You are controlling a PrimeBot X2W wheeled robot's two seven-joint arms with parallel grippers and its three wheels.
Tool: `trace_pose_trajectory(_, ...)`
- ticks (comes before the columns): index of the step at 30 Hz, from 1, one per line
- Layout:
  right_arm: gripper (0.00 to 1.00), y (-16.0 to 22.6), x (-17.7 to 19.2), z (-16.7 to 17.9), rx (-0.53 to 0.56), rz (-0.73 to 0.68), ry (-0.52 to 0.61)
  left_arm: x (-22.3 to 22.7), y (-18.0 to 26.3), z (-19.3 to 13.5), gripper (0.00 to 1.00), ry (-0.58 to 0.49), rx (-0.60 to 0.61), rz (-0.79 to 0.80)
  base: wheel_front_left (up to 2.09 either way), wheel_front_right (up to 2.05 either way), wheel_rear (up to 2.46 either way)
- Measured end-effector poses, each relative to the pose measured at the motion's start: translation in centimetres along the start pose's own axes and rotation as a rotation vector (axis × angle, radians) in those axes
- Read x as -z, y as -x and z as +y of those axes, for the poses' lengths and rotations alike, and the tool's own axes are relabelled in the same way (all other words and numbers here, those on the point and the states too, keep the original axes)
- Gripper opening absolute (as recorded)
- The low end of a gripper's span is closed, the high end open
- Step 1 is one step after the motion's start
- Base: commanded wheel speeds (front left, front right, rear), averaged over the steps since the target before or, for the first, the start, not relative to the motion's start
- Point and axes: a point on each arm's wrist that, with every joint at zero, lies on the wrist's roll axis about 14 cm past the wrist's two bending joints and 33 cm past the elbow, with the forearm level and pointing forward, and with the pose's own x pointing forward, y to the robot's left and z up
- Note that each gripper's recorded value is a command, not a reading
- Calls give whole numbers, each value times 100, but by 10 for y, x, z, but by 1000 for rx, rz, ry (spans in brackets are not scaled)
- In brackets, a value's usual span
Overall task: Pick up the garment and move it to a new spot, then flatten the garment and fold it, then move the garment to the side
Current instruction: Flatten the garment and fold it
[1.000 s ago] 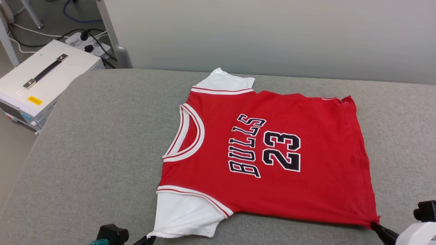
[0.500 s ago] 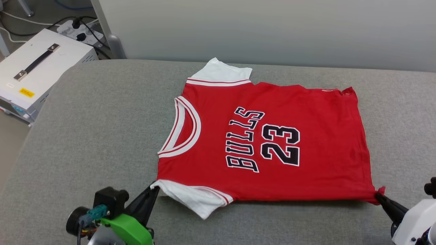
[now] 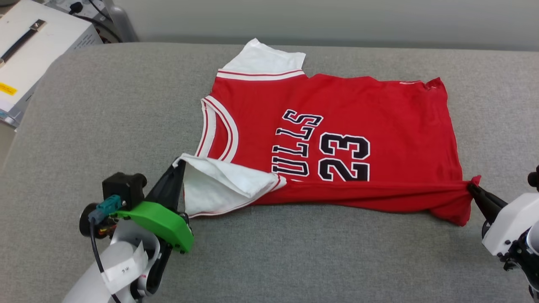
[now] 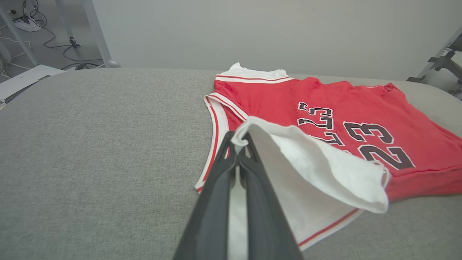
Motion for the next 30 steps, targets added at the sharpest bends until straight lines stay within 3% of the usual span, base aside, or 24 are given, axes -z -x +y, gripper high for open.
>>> trace_pose_trajectory(19,0,-53,14,-16,37,81,53,46,-68,26,0,-70,3,144,0,0,0)
trace_pose_trajectory(20,0,-54,16,-17,40,86,54,48,-70,27,17,-73,0,150,0,0,0)
trace_pose_trajectory(21,96,-54,16,-18,42,87,54,50,-72,28,86,-79,-2,156,0,0,0)
trace_pose_trajectory(22,100,-55,16,-19,46,79,51,52,-74,28,100,-90,-2,158,0,0,0)
trace_pose_trajectory(30,100,-51,-1,-11,32,-4,119,41,-73,28,100,-84,-19,110,0,0,0)
